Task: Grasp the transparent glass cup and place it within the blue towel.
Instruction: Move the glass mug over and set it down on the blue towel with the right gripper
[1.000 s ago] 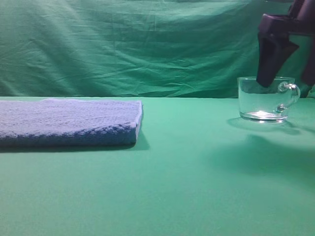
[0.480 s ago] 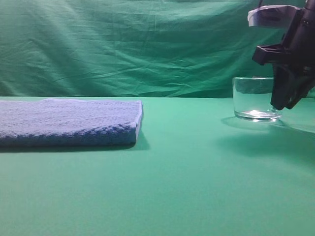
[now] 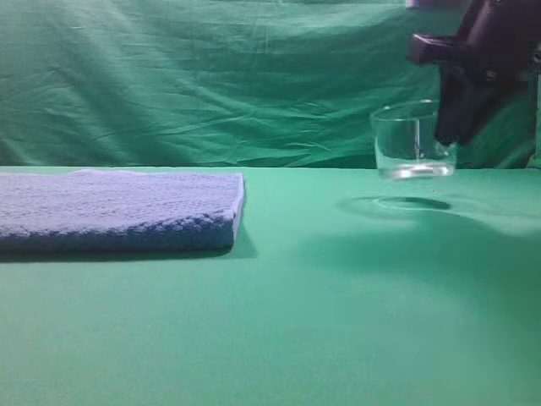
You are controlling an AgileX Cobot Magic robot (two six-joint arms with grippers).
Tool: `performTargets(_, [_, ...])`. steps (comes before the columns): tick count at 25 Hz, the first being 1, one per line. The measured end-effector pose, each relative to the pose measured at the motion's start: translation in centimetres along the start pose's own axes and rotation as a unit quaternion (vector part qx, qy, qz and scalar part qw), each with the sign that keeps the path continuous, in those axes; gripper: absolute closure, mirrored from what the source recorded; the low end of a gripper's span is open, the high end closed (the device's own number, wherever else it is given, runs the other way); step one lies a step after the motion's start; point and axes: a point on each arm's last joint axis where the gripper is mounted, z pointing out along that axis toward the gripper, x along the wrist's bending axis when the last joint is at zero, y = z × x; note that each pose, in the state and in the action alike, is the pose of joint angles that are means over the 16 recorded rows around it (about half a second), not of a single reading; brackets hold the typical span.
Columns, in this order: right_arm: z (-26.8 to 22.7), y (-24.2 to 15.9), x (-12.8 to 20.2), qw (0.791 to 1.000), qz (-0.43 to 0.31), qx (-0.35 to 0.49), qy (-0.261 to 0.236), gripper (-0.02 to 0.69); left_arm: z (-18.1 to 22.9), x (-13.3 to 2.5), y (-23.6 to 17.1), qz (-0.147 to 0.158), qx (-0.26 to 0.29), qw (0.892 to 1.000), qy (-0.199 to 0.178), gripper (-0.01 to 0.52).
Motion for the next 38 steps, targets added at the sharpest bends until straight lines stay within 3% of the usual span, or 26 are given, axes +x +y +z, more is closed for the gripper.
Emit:
performTargets(8, [3.1,4.9,9.4,0.992,-0.094,-0.053,0.069,0.562,0.0,0.0,0.0,0.000,0.000,1.000,0.000,0.514])
performTargets(16, [9.1,5.3,15.2,0.982,-0.149,-0.051,0.106,0.562,0.0,0.0,0.0,0.000,0.000,1.000,0.000,0.514])
performTargets(21, [12.0,4.5,16.4,0.980,-0.162,-0.037,0.113,0.525,0.0,0.0,0.0,0.000,0.000,1.000,0.000,0.514])
performTargets(27, [12.9,3.9,16.7,0.979,-0.167,-0.020,0.117,0.364,0.0,0.0,0.0,0.000,0.000,1.000,0.000,0.514])
performTargets(32, [10.6,4.9,16.3,0.979,-0.166,-0.017,0.120,0.251,0.0,0.0,0.0,0.000,0.000,1.000,0.000,0.514])
performTargets(35, [7.9,6.0,15.8,0.979,-0.160,-0.018,0.121,0.248,0.0,0.0,0.0,0.000,0.000,1.000,0.000,0.514])
performTargets(38, [4.4,7.2,14.9,0.982,-0.145,-0.020,0.122,0.309,0.0,0.0,0.0,0.000,0.000,1.000,0.000,0.514])
